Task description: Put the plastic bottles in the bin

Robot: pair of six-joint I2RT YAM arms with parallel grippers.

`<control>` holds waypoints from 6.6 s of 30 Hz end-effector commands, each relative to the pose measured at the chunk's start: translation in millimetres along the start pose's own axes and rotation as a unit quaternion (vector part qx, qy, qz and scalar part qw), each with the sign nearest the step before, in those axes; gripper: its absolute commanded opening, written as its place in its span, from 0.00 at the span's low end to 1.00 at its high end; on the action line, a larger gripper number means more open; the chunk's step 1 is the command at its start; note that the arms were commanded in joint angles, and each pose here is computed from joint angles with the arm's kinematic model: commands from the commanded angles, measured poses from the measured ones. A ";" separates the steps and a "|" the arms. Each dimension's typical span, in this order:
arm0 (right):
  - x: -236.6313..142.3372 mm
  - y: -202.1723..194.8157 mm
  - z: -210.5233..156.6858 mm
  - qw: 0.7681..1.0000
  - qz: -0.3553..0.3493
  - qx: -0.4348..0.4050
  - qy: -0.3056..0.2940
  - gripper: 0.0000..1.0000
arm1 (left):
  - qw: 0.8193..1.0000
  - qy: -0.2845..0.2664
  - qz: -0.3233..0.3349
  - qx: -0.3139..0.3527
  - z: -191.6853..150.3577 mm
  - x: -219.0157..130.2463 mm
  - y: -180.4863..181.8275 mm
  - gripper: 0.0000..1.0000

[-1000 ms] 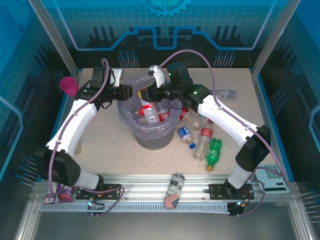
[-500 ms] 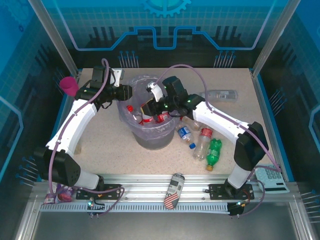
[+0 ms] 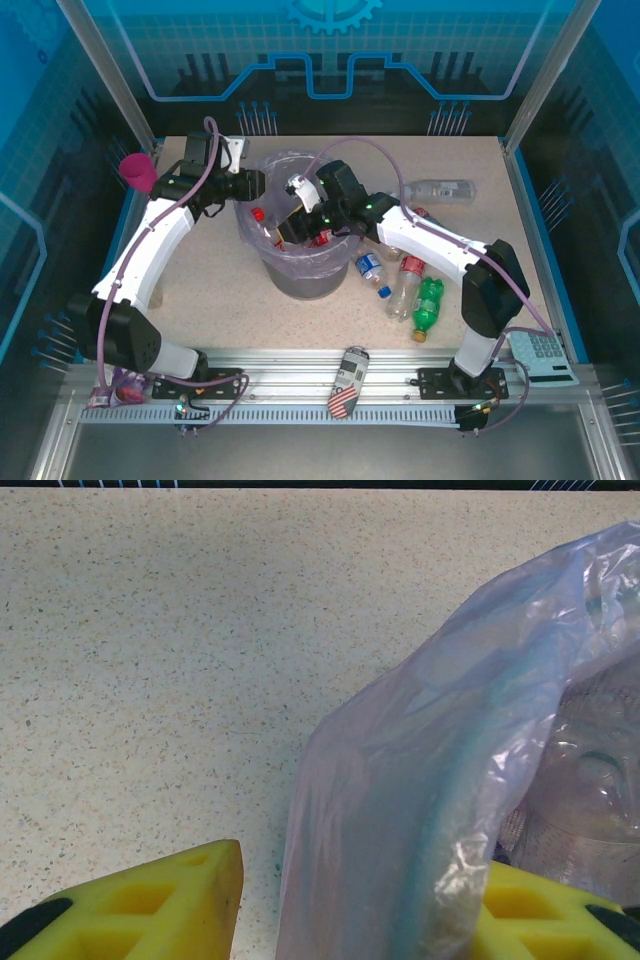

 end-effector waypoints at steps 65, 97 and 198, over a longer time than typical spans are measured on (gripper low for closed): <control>-204.5 -82.3 -248.4 0.778 -0.448 0.422 0.125 0.72 | 0.992 0.122 0.041 -0.003 -48.6 44.6 16.5 0.48; -198.9 -106.1 -286.1 0.755 -0.467 0.447 0.111 0.61 | 0.992 0.118 0.043 -0.001 -47.3 42.0 16.4 0.48; -23.8 -0.3 -2.5 0.980 -0.171 0.047 0.088 0.83 | 0.993 0.110 0.040 0.005 -44.6 36.7 11.3 0.48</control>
Point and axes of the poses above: each hand's point on the last joint's axis, 136 mm out from that joint toward the fingers, its own x axis out along the fingers, its own y axis along the line the jaws close on, z = x × y, the point moved 7 cm from there along -x, back along the fingers, and after that the axes turned 2 degrees about x, right-handed, at the moved point
